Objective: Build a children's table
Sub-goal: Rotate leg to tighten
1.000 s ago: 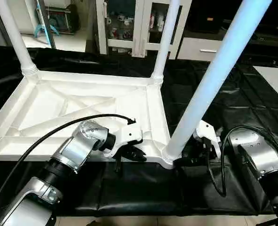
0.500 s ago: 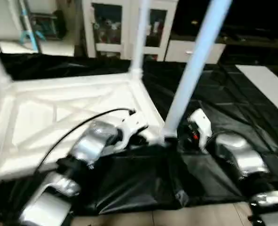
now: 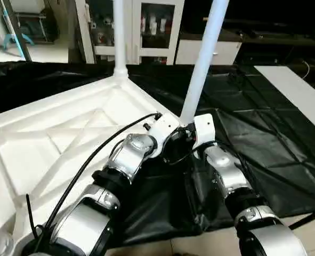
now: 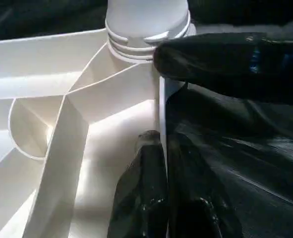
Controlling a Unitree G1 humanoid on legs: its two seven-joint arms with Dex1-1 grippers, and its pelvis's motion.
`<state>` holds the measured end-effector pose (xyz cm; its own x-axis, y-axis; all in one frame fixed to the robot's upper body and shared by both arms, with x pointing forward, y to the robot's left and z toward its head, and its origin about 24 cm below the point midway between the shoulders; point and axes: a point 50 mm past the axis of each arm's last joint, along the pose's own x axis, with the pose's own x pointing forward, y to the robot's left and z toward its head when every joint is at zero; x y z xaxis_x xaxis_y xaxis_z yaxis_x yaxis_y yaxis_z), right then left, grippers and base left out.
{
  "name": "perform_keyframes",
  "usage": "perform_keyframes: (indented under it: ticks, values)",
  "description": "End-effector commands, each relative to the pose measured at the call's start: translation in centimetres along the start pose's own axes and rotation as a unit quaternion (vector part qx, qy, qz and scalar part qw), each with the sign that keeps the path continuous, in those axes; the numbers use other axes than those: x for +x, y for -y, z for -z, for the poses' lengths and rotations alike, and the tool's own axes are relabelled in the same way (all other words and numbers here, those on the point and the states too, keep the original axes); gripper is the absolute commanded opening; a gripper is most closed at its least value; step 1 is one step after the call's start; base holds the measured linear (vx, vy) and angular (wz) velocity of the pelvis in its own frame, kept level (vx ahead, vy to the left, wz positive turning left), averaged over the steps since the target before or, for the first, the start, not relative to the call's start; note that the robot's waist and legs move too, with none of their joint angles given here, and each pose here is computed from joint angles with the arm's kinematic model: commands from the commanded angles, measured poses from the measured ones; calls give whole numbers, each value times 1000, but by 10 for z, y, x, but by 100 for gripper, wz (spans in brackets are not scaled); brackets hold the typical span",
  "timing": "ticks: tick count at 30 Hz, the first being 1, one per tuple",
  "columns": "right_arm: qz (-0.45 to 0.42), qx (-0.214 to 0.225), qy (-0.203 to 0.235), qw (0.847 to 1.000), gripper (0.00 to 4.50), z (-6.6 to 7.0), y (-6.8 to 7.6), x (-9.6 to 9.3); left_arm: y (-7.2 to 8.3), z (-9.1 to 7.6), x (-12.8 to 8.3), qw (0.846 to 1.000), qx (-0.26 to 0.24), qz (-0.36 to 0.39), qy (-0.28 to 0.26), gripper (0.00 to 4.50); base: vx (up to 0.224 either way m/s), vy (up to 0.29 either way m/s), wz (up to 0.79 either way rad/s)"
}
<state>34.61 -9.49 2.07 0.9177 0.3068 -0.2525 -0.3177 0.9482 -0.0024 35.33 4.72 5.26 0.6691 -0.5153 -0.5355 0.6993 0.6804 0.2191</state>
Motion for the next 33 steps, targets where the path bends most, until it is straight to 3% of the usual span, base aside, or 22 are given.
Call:
perform_keyframes:
  ticks: [1, 4, 5, 6, 11, 12, 13, 15, 16, 19, 22, 26, 31, 33]
  values:
    - [-73, 22, 27, 997, 205, -6, -21, 2, 10, -24, 3, 997, 13, 12, 68, 0, 53, -17, 5]
    - [-96, 32, 59, 993, 205, -13, -11, -3, 8, -23, 2, 997, 17, 16, 70, 0, 18, -6, 2]
    - [-105, 39, 75, 991, 234, -17, -3, -7, 7, -23, 1, 997, 22, 20, 71, 0, 0, 0, 0]
    - [-112, 31, 80, 990, 234, -19, 4, -11, 6, -21, 0, 997, 25, 26, 72, 0, 0, 0, 0]
    - [-144, -3, 73, 987, 274, -20, 24, -26, 7, -12, -5, 995, 41, 69, 57, 0, 0, 0, 0]
    - [-156, -16, 67, 985, 282, -19, 31, -32, 9, -8, -8, 993, 50, 93, 54, 0, 0, 0, 0]
    - [-184, -46, 53, 980, 285, -20, 48, -45, 10, 4, -14, 988, 55, 138, 36, 0, 0, 0, 0]
    - [-203, -60, 42, 977, 290, -21, 55, -52, 11, 11, -18, 985, 61, 160, 27, 0, 0, 0, 0]
    - [-224, -74, 29, 971, 323, -20, 59, -57, 10, 15, -20, 983, 61, 171, 21, 0, 0, 0, 0]
    - [-307, -153, -40, 938, 330, -14, 76, -84, 3, 29, -29, 979, 52, 196, 0, 0, 0, 0, 0]
    - [-324, -171, -72, 928, 364, -14, 91, -95, 0, 35, -37, 973, 60, 225, -4, 0, 0, 0, 0]
    - [-327, -182, -82, 924, 391, -20, 101, -96, 2, 40, -49, 951, 97, 294, -5, 0, 0, 0, 0]
    - [-374, -184, -90, 904, 440, -21, 93, -94, 14, 40, -60, 921, 96, 376, -6, 0, 0, 0, 0]
    - [-380, -188, -91, 901, 440, -21, 91, -94, 16, 40, -61, 917, 102, 385, -5, 0, 0, 0, 0]
